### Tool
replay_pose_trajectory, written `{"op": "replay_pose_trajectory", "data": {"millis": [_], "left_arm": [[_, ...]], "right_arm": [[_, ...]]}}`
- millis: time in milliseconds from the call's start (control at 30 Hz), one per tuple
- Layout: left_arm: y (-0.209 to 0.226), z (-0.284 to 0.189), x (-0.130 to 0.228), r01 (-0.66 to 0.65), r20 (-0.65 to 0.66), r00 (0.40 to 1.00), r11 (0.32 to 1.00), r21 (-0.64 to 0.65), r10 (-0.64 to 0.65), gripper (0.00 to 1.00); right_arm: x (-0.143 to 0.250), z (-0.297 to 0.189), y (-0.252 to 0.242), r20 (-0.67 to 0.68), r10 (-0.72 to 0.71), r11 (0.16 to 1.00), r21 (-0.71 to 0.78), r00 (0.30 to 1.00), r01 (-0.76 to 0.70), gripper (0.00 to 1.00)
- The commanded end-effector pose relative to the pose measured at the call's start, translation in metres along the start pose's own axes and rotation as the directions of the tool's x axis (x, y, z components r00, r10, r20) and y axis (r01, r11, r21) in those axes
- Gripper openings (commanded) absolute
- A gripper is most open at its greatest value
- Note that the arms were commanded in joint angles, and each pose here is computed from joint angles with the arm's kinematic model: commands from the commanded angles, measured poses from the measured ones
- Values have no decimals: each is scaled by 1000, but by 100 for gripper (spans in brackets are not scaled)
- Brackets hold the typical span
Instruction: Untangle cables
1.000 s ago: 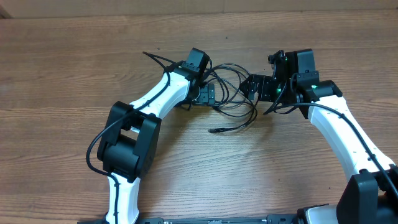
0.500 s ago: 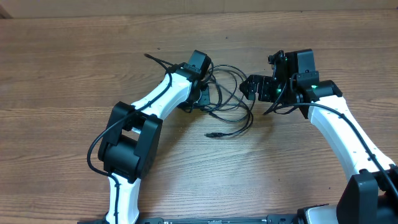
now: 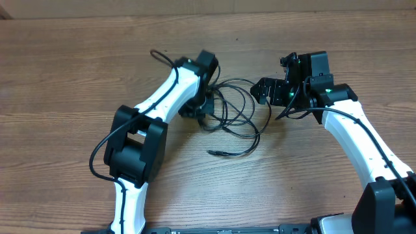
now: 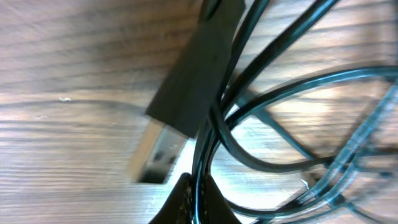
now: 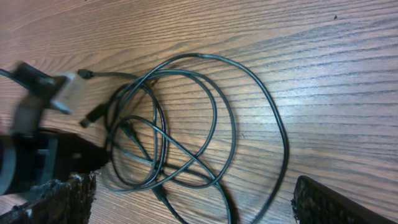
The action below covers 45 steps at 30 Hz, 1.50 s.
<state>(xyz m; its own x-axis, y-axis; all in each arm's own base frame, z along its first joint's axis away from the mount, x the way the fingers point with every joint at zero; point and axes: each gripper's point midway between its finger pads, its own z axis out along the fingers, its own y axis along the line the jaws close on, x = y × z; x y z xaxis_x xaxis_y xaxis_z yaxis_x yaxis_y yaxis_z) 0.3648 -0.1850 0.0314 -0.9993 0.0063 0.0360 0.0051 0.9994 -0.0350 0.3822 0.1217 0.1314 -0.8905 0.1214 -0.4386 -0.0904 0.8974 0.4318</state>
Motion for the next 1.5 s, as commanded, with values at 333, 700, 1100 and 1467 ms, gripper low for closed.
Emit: {"op": "replay_pose_trajectory", "data": {"millis": [333, 700, 1100, 1467], "left_arm": [[-20, -258, -25, -380, 484, 813, 925, 18, 324, 4], [9, -377, 19, -407, 736, 586, 909, -94, 339, 4], [47, -503, 60, -261, 958, 241, 961, -93, 158, 4], [74, -549, 88, -172, 992, 94, 983, -72, 89, 4]], "right_arm": [[-1, 0, 0, 2, -2, 1000, -1, 1000, 2, 100], [-1, 0, 4, -1, -3, 1000, -28, 1000, 3, 100], [-1, 0, 4, -1, -3, 1000, -27, 1000, 3, 100], [-1, 0, 4, -1, -3, 1000, -27, 1000, 3, 100]]}}
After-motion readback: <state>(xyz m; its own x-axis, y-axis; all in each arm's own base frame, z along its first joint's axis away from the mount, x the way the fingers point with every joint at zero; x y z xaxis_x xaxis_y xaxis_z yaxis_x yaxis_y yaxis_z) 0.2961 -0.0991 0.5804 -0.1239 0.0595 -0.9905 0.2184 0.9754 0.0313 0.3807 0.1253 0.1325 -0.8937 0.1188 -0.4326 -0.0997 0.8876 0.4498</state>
